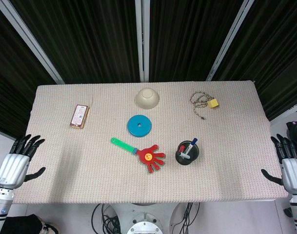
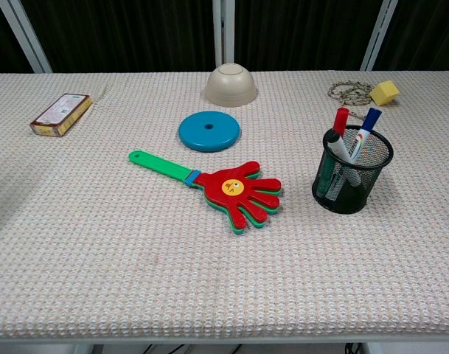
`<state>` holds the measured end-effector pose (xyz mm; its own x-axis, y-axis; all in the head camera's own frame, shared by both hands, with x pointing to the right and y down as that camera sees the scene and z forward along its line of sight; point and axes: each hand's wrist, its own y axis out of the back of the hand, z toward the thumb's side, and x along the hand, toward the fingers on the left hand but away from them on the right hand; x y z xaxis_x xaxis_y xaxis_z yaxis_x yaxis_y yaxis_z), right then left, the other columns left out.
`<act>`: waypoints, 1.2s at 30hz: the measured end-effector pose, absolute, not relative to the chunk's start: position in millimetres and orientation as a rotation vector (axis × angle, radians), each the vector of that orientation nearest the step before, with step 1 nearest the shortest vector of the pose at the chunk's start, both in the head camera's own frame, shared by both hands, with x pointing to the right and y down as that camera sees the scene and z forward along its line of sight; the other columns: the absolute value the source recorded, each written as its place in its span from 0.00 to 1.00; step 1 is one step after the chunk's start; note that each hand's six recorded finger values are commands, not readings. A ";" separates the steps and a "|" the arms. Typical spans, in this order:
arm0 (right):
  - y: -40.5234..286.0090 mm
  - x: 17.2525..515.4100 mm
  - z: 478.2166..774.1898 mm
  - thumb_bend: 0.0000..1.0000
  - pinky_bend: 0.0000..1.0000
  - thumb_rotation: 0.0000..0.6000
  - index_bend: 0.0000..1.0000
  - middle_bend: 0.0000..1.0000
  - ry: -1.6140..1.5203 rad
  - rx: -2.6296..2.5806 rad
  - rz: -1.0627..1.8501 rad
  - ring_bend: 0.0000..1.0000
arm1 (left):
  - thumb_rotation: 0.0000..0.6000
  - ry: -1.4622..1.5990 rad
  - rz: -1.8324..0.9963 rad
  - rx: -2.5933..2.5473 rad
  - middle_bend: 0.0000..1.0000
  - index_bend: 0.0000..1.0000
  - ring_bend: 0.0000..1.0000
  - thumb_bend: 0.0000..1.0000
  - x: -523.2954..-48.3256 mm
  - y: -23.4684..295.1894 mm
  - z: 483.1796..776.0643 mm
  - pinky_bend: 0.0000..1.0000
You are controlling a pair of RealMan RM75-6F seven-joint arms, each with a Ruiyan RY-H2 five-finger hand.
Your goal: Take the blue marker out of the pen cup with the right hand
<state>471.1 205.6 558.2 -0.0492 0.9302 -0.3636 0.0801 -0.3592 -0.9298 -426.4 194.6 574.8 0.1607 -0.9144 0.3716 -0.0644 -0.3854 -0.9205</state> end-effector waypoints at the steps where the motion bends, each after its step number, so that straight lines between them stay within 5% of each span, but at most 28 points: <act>1: 205.7 470.7 558.4 0.08 0.00 1.00 0.00 0.00 -1.108 -1.503 1.495 0.00 | 1.00 0.961 -1.327 -1.631 0.09 0.15 0.02 0.18 -427.2 194.8 575.0 0.04; 21: 176.1 446.7 568.9 0.09 0.00 1.00 0.00 0.00 -1.008 -1.571 1.461 0.00 | 1.00 0.959 -1.307 -1.651 0.09 0.15 0.02 0.18 -423.0 191.6 577.9 0.04; 36: 106.5 326.3 609.1 0.14 0.00 1.00 0.00 0.00 -0.680 -1.707 1.306 0.00 | 1.00 0.952 -1.322 -1.668 0.09 0.15 0.02 0.18 -425.3 196.6 583.1 0.04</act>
<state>326.3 106.5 609.1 0.3041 0.8218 -0.4818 -0.0761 -0.4832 -0.8722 -425.3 196.6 583.1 0.1756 -0.9042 0.3894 -0.0828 -0.4078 -0.9093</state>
